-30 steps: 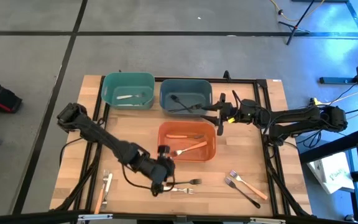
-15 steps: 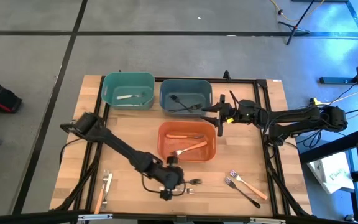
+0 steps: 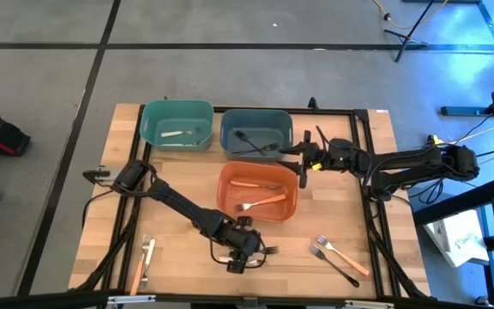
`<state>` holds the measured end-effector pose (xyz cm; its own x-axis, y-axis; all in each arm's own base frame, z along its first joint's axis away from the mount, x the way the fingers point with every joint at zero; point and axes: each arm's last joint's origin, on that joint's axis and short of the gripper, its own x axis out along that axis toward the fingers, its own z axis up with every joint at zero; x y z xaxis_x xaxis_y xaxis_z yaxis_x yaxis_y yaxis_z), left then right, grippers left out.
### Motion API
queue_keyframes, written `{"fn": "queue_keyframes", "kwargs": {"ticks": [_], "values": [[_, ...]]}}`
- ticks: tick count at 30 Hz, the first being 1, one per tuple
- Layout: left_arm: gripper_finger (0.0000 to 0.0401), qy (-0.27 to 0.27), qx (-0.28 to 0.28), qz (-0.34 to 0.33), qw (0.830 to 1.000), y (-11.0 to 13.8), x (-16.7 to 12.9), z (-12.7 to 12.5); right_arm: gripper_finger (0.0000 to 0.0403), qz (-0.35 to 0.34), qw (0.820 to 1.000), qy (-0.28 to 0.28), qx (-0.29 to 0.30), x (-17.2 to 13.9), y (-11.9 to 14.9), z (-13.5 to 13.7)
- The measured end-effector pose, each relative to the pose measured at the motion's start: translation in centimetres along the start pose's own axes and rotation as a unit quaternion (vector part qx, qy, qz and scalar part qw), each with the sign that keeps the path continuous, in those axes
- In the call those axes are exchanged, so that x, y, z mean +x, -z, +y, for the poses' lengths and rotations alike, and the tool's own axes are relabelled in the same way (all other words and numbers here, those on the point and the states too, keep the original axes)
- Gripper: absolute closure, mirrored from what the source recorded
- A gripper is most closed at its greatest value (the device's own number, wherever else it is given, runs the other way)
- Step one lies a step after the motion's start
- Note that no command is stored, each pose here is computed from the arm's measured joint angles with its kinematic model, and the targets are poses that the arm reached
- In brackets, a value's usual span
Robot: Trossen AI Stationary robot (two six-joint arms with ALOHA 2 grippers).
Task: Sort silverware by color (type)
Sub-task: Put the black fork into the blue bin
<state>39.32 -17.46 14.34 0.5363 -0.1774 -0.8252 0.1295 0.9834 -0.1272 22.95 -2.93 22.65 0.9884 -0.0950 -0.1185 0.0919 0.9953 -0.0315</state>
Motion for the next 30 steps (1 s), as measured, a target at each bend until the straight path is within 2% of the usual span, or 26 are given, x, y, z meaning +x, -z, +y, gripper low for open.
{"fn": "queue_keyframes", "kwargs": {"ticks": [5, 9, 13, 21, 30], "values": [[0.0273, -0.012, -0.008, 0.001, 1.000, 0.4, 0.7, -0.3, 0.0242, 0.003, 0.999, -0.018, -0.032, 0.0, 0.0, 2.0], [0.0273, -0.008, -0.002, 0.005, 1.000, 0.7, 0.9, -0.9, 0.0242, 0.004, 0.999, 0.005, -0.048, -0.1, 0.0, 2.9], [0.0273, -0.005, 0.008, -0.003, 1.000, 0.9, 0.8, -1.7, 0.0242, 0.006, 0.998, 0.029, -0.048, -0.1, 0.0, 2.9], [0.0274, -0.019, 0.010, 0.004, 1.000, 1.5, 2.1, -1.7, 0.0242, 0.013, 0.999, 0.020, -0.022, -0.1, 0.2, 3.0], [0.0328, -0.037, 0.009, 0.002, 0.999, 1.5, 2.1, -1.6, 0.0242, 0.022, 1.000, -0.004, -0.014, -0.3, 0.4, 4.0]]}}
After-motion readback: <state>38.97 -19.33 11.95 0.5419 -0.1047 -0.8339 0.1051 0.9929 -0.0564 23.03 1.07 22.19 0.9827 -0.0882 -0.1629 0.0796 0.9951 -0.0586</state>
